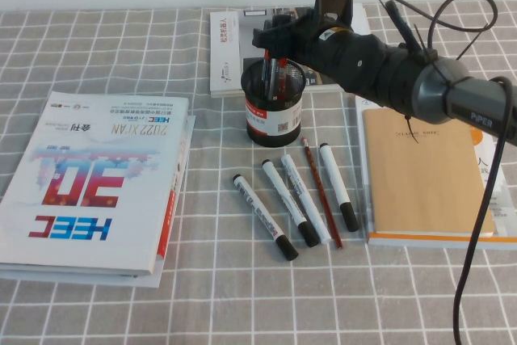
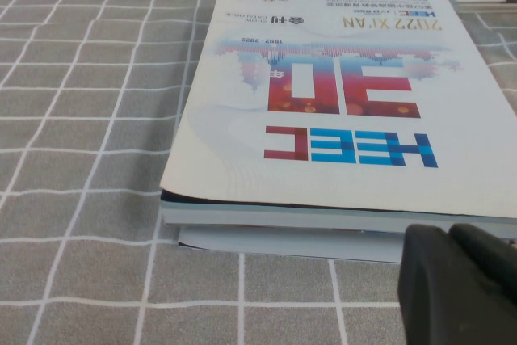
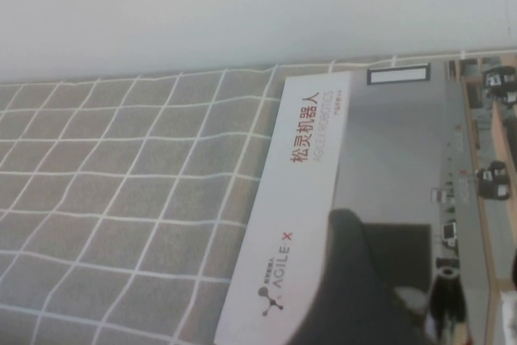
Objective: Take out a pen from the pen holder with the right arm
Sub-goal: 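Take a marker out of the pen holder and lay it on the table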
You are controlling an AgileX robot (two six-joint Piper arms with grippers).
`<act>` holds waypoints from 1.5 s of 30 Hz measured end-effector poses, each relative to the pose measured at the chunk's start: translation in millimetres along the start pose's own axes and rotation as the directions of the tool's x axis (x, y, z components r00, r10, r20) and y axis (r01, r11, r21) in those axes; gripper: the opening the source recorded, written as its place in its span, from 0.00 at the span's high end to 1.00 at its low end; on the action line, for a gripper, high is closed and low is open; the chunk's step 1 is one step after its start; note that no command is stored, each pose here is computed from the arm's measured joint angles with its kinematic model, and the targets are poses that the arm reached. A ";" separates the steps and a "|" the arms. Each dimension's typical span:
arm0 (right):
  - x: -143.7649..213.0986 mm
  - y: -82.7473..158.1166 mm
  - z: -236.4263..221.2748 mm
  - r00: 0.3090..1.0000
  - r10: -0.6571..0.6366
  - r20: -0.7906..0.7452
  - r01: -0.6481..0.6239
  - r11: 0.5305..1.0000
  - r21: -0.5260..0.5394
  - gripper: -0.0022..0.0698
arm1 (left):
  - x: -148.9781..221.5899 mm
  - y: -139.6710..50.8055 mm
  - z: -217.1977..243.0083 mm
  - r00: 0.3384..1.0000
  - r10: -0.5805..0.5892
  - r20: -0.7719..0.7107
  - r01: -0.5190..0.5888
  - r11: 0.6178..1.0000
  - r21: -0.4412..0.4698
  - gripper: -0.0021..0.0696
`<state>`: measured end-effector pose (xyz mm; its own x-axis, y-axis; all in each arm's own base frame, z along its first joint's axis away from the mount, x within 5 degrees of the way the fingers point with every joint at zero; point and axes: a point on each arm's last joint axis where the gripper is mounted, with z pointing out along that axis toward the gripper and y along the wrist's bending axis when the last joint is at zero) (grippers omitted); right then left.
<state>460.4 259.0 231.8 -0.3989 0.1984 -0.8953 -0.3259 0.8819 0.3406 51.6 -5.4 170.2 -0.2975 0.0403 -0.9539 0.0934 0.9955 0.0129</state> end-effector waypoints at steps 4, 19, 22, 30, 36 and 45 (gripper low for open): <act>0.0 0.0 0.0 1.000 0.000 0.000 0.000 1.000 0.000 0.55 | 0.0 0.0 0.0 1.000 0.000 0.000 0.000 1.000 0.000 0.98; 0.0 0.0 0.0 1.000 0.002 0.000 -0.002 1.000 0.000 0.80 | 0.0 0.0 0.0 1.000 0.000 0.000 0.000 1.000 0.000 0.98; 0.0 0.0 0.0 1.000 0.002 0.000 -0.002 1.000 0.000 0.83 | 0.0 0.0 0.0 1.000 0.000 0.000 0.000 1.000 0.000 0.98; 1.1 0.3 0.0 1.000 -0.002 -0.012 0.002 1.000 -0.003 0.90 | 0.0 0.0 0.0 1.000 0.000 0.000 0.000 1.000 0.000 0.98; -2.9 2.9 -3.3 0.999 -0.031 -0.018 0.031 0.999 -0.014 0.91 | 0.0 0.0 0.0 1.000 0.000 0.000 0.000 1.000 0.000 0.98; -13.7 7.6 -10.5 0.999 -0.052 -0.004 0.052 0.998 -0.029 0.92 | 0.0 0.0 0.0 1.000 0.000 0.000 0.000 1.000 0.000 0.98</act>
<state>454.3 258.5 249.7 -0.3851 0.1505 -0.9105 -0.3705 0.8784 0.3019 51.6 -5.4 170.2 -0.2975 0.0403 -0.9539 0.0934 0.9955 0.0129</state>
